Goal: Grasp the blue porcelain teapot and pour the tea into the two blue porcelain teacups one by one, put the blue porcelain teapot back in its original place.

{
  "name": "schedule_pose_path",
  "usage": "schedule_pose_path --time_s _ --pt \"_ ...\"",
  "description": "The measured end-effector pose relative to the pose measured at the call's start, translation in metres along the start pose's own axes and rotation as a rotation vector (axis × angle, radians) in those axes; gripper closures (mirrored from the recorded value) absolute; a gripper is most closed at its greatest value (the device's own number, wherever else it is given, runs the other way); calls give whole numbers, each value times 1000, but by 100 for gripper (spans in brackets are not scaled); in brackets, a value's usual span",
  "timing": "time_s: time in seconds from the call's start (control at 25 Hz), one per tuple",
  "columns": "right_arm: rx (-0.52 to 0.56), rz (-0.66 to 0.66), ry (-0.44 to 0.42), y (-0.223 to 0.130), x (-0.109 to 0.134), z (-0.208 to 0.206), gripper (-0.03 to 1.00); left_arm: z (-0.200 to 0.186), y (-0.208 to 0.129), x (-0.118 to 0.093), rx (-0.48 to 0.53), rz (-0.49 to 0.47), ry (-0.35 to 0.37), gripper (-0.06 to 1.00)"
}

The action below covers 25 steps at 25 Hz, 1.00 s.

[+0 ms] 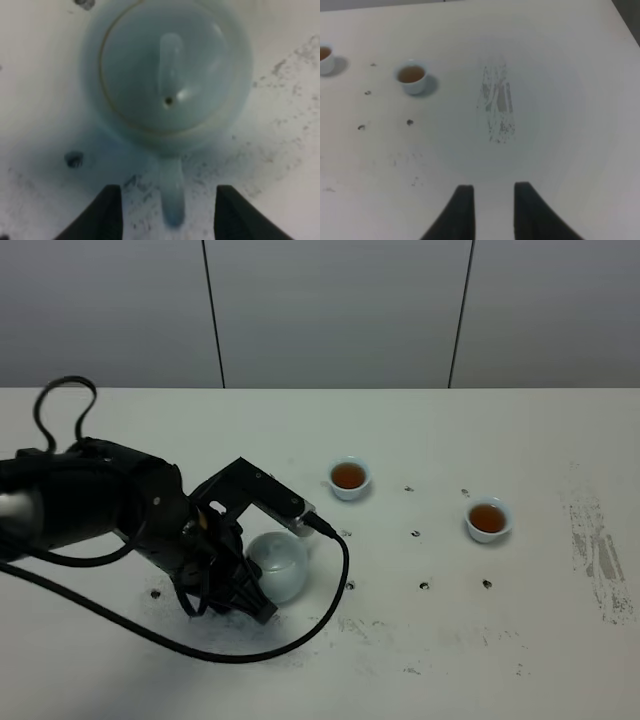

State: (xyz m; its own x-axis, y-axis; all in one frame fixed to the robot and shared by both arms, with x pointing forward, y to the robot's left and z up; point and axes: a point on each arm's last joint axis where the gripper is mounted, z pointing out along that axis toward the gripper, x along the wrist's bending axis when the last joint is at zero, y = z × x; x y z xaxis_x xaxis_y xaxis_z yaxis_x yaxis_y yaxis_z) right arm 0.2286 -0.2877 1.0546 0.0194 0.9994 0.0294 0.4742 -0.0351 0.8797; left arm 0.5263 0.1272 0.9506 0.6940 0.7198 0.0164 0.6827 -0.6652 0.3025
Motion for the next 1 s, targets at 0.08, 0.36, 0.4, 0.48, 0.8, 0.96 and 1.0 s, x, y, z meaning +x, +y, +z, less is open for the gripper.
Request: schedule_pose_path --time_s 0.08,0.36,0.4,0.48,0.8,0.96,1.0 --pt "0 0 0 0 0 0 76 -25 -2 -2 -17 -16 3 46" --pt "0 0 0 0 0 0 76 -114 -19 -2 -145 -128 118 46" --pt "0 0 0 0 0 0 76 -122 -23 -1 -154 -139 147 46" --pt "0 0 0 0 0 0 76 -132 -29 3 -145 -184 195 46" --pt "0 0 0 0 0 0 76 -146 -67 52 -15 -480 268 46" --pt "0 0 0 0 0 0 76 -170 -99 62 -49 -591 318 46" --pt "0 0 0 0 0 0 76 -176 -110 60 -58 -613 329 46"
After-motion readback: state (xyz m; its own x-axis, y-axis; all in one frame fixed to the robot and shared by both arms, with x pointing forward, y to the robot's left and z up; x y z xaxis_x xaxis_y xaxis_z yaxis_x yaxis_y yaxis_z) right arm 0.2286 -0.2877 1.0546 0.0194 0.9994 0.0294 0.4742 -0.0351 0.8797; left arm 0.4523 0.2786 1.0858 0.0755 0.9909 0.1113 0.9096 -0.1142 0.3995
